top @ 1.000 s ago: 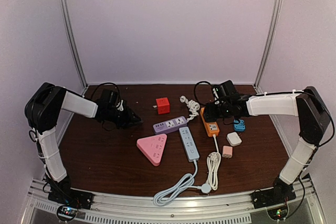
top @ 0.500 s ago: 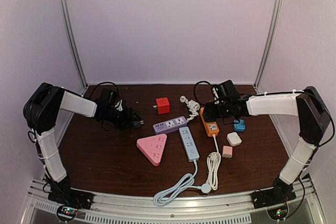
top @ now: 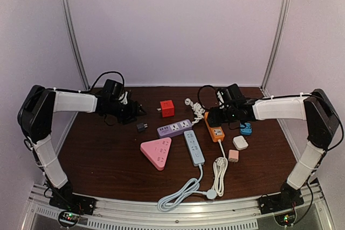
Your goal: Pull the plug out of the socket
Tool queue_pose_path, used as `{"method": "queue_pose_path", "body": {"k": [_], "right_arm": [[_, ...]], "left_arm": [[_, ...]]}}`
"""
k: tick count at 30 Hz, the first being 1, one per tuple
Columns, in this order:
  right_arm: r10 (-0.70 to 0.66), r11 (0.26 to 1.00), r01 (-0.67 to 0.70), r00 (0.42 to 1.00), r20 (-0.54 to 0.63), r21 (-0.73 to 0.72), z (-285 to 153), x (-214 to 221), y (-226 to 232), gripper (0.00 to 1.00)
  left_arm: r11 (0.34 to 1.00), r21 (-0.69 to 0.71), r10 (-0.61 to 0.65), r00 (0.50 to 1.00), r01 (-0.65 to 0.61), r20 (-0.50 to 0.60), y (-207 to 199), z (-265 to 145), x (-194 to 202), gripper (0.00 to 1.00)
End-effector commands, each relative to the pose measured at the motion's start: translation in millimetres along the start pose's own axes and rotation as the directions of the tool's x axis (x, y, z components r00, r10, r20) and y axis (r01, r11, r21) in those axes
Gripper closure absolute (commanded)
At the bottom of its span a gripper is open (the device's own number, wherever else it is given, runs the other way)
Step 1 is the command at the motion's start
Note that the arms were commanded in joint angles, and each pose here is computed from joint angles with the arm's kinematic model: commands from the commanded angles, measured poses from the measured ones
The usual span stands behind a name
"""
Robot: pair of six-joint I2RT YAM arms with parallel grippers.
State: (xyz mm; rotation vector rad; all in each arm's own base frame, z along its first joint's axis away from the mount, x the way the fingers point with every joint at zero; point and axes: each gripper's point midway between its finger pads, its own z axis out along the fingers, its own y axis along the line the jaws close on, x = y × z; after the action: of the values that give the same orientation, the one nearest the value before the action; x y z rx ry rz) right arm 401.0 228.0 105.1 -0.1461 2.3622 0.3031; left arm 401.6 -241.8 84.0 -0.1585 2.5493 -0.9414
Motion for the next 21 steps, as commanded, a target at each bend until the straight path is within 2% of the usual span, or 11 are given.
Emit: {"method": "queue_pose_path", "body": {"k": [1,5,12,16,21], "right_arm": [[-0.035,0.998,0.035,0.999,0.006,-0.043,-15,7,9,0.61],[-0.061,0.997,0.06,0.998,-0.009,-0.044,-21,19,7,0.61],[-0.095,0.99,0.093,0.995,-0.02,-0.102,-40,32,18,0.62],[-0.12,0.986,0.115,0.992,-0.031,-0.12,-47,40,25,0.62],[-0.14,0.983,0.134,0.989,-0.042,-0.123,-51,50,30,0.62]], "left_arm": [[0.991,0.09,0.102,0.995,-0.102,0.009,-57,0,1,0.37],[0.975,0.18,0.138,0.99,-0.133,-0.016,-102,18,14,0.47],[0.936,0.318,0.18,0.981,-0.149,-0.071,-166,75,45,0.65],[0.915,0.38,0.181,0.98,-0.135,-0.086,-191,96,58,0.78],[0.902,0.412,0.183,0.978,-0.126,-0.102,-206,111,69,0.88]]}}
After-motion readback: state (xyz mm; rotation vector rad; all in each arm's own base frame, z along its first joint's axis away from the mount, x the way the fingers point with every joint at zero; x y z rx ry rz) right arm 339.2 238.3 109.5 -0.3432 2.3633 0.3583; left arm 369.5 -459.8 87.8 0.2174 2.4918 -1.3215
